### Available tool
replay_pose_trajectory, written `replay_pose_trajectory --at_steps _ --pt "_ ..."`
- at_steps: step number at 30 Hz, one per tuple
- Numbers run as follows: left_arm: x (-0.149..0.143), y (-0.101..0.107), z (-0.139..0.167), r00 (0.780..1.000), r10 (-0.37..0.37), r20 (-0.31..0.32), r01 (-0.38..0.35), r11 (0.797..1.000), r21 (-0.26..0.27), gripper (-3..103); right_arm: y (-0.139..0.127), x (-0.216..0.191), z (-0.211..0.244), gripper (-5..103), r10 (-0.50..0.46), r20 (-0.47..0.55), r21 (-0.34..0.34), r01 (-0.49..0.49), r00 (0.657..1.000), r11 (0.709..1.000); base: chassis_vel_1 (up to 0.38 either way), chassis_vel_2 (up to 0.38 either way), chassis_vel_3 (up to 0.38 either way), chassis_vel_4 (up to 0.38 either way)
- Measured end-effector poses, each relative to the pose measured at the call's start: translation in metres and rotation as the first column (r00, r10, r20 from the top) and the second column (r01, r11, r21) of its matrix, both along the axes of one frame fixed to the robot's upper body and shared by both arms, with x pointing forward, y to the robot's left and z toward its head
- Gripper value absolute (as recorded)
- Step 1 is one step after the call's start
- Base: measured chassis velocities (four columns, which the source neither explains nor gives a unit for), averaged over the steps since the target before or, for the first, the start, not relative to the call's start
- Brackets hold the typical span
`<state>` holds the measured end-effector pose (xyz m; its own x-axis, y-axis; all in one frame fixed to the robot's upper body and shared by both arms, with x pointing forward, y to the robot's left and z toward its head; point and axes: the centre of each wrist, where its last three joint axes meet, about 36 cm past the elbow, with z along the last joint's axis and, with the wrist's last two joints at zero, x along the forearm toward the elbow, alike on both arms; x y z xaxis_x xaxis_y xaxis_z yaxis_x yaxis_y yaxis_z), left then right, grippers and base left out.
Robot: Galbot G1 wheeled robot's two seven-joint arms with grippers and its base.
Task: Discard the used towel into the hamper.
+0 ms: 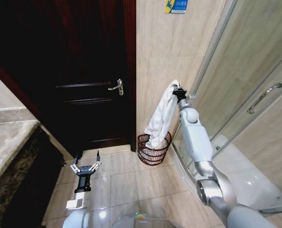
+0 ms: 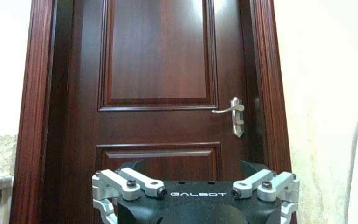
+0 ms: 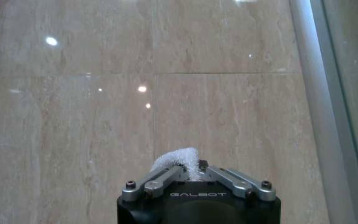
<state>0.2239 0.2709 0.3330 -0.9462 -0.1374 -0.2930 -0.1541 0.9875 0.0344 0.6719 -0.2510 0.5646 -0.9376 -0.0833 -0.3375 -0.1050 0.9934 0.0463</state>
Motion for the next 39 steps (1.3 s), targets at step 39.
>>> replay_pose_trajectory --at_steps 39 --pt "0.004 -0.001 -0.006 1.0 -0.009 -0.001 0.009 1.0 -0.013 100 0.007 -0.03 -0.058 2 -0.012 -0.091 0.004 0.012 0.996 1.0 0.0 0.0 0.0 0.0"
